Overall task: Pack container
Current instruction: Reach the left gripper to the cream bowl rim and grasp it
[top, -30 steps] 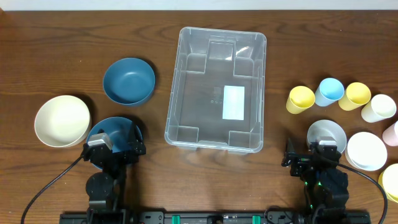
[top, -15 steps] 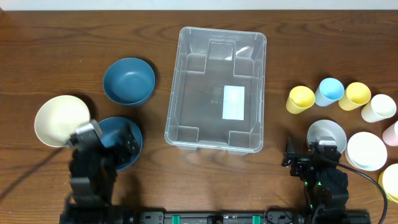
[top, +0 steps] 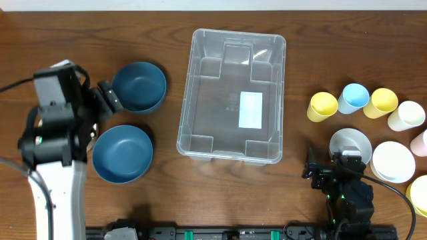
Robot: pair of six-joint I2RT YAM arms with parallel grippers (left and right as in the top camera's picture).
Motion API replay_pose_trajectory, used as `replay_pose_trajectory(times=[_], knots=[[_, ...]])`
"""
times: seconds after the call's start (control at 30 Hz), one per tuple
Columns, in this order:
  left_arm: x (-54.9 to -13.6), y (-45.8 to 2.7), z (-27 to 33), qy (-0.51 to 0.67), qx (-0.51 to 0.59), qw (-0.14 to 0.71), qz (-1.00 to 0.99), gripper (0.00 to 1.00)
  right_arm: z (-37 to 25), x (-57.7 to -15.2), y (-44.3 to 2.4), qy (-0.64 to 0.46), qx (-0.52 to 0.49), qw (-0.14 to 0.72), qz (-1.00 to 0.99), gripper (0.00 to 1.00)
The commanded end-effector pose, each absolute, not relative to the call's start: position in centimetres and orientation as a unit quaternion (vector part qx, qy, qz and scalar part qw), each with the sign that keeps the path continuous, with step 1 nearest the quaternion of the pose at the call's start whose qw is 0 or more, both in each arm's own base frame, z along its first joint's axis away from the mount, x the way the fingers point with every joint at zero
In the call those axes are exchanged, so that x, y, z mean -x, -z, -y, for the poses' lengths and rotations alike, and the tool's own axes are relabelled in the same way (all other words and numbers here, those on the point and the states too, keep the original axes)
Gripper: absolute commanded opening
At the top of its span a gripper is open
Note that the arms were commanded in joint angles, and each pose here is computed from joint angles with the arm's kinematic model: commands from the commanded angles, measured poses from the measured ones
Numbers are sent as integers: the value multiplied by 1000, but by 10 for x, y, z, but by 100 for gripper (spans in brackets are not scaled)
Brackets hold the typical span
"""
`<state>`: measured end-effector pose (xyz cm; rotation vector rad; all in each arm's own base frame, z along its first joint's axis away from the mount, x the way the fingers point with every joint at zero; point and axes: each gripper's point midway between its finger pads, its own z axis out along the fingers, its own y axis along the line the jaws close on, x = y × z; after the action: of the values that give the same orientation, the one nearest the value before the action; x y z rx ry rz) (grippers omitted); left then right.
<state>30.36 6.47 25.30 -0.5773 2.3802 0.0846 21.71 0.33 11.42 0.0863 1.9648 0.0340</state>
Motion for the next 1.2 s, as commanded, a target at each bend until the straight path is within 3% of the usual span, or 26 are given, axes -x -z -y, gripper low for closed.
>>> replay_pose_trajectory(times=[0.0,0.33,0.8,0.87,0.97,1.17], knots=[[-306,-241,-78,-60,221,310,-923,98,0,-217,-114,-6,-37,555,-831,99],[-312,-165,-140,-42,355,195,-913,98,0,-217,-113,-6,-37,554,-831,99],[-334,-80,-154,-44,323,106,-939,98,0,-217,-114,-6,-38,555,-831,99],[-334,-71,-154,-43,323,96,-940,92,0,-217,-114,-6,-38,555,-831,99],[-335,-59,-154,-42,323,82,-942,74,0,-217,-113,-6,-37,554,-831,99],[-331,-39,-152,-40,323,54,-944,51,0,-217,-113,-6,-37,554,-831,99]])
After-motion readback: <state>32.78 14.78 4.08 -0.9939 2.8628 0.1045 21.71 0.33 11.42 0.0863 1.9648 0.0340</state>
